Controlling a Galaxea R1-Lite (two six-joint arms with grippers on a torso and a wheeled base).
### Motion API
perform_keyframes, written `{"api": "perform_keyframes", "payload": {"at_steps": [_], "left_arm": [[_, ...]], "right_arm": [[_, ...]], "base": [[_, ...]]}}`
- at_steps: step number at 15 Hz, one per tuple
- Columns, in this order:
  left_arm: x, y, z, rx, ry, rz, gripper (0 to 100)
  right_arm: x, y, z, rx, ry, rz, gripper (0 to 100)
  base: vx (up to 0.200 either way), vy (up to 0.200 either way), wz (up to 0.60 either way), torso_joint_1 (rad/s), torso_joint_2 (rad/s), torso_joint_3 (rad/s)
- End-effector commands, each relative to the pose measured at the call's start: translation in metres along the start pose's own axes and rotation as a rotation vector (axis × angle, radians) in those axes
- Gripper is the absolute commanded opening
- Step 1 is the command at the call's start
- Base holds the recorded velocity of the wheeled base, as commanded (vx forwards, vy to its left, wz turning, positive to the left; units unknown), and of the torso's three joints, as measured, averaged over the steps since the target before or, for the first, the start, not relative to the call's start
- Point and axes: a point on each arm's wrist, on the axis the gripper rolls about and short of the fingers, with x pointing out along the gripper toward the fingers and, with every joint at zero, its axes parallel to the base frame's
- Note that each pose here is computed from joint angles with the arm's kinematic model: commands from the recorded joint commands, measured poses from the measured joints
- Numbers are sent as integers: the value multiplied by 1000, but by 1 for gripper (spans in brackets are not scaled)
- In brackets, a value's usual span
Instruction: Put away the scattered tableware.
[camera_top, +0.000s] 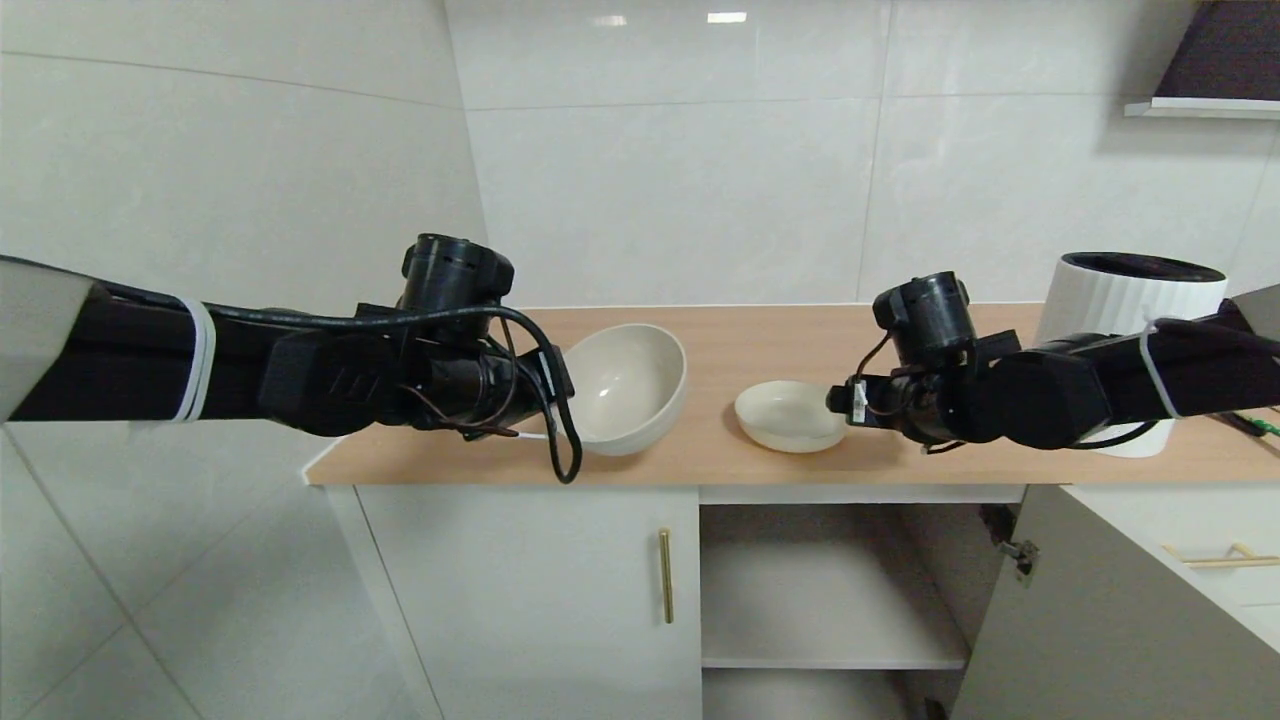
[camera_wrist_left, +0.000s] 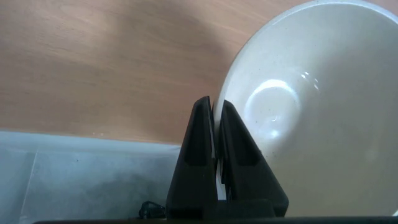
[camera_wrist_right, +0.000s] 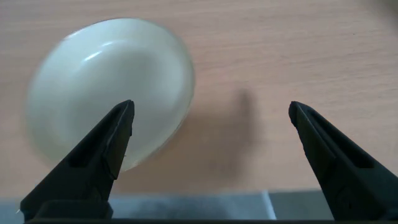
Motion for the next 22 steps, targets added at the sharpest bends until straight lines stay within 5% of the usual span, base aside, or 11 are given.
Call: {"api": "perform_keyframes", "payload": {"at_steps": [1,9,10,20,22], "left_arm": [[-5,-2,1,2,-8,-8,0],[-11,-4,1,6,-13,-16,0],[-11,-4,1,6,-14,-16,0],[-25,-5,3,10,-26,-27,0],[-32,0,-3,73,-8,-13,0]], "right_arm": [[20,3,-12,-12,36,-20,100],[30,2,-10,27,29,-30,100],[30,2,-10,29,29,-30,0],[17,0,-2,59,15,-12,0],[13,-3,-4,57,20,-14,0]], "base": [[0,0,0,0,0,0],[0,0,0,0,0,0],[0,0,0,0,0,0],[0,0,0,0,0,0],[0,0,0,0,0,0]]}}
